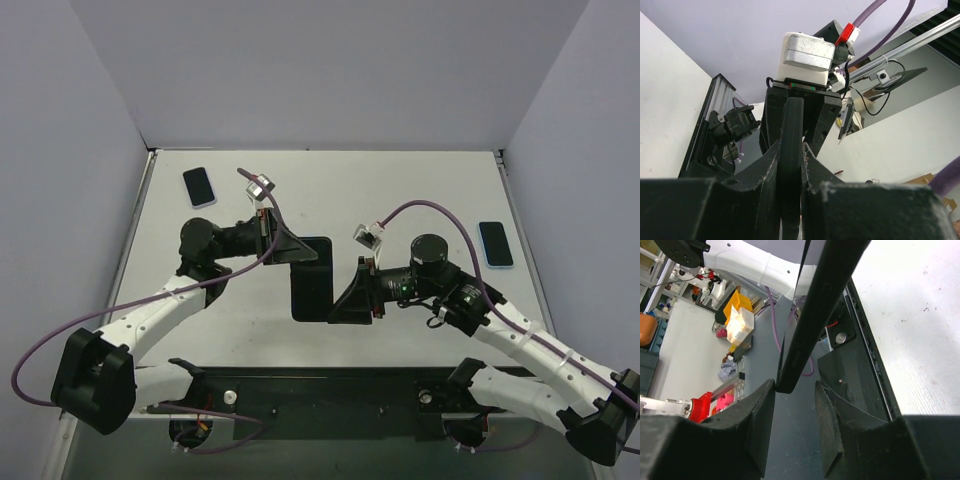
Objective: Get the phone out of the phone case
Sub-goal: Remove the phone case from the phone.
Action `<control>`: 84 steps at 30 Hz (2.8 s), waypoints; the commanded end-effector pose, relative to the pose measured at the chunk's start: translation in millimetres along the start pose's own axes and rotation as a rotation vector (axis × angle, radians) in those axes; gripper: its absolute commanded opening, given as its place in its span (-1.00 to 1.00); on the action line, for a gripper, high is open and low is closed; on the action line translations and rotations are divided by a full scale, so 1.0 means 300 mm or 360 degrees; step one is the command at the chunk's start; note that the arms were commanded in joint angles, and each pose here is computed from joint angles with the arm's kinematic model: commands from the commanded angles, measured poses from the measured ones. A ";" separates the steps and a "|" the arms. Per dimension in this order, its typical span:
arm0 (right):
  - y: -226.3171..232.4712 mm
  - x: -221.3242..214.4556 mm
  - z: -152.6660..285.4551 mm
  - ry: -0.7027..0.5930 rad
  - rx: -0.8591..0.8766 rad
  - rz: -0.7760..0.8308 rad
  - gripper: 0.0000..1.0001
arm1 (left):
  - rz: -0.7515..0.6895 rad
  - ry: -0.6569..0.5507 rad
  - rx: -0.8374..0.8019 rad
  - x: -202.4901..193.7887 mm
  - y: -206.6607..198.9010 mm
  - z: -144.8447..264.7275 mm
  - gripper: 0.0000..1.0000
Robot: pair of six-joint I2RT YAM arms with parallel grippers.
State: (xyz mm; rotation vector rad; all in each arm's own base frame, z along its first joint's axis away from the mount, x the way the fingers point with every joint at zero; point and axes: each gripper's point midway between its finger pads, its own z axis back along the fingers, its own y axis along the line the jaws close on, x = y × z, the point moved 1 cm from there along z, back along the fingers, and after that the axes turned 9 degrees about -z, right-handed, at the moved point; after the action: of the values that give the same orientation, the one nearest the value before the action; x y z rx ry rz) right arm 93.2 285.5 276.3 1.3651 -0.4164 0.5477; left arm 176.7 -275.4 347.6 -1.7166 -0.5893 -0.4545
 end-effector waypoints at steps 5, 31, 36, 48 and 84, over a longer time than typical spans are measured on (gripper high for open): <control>0.042 0.049 -0.024 -0.0038 0.0062 0.0100 -0.59 | -0.0126 -0.0107 -0.0033 0.071 -0.100 -0.009 -1.00; -0.095 0.248 -0.049 -0.0024 -0.1092 0.1508 -1.00 | 0.0460 -0.0167 -0.0407 0.142 -0.097 -0.005 -1.00; -0.217 0.339 -0.007 -0.0248 -0.1090 0.1013 -1.00 | 0.0402 -0.0325 -0.0251 0.218 0.006 0.019 -1.00; -0.153 0.420 -0.047 -0.0540 -0.0234 0.0161 0.12 | -0.0159 -0.0588 0.0329 0.527 0.228 0.076 -1.00; -0.179 0.576 -0.279 -0.0128 0.0105 0.0256 -1.00 | 0.0055 -0.0785 0.0096 0.603 0.292 0.312 -1.00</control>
State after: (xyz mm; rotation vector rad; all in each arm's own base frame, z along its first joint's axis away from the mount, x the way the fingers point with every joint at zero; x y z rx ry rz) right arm 281.1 377.4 302.1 1.4673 -0.4666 0.3908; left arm 380.7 -180.5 345.5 -1.7337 -0.7832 0.1089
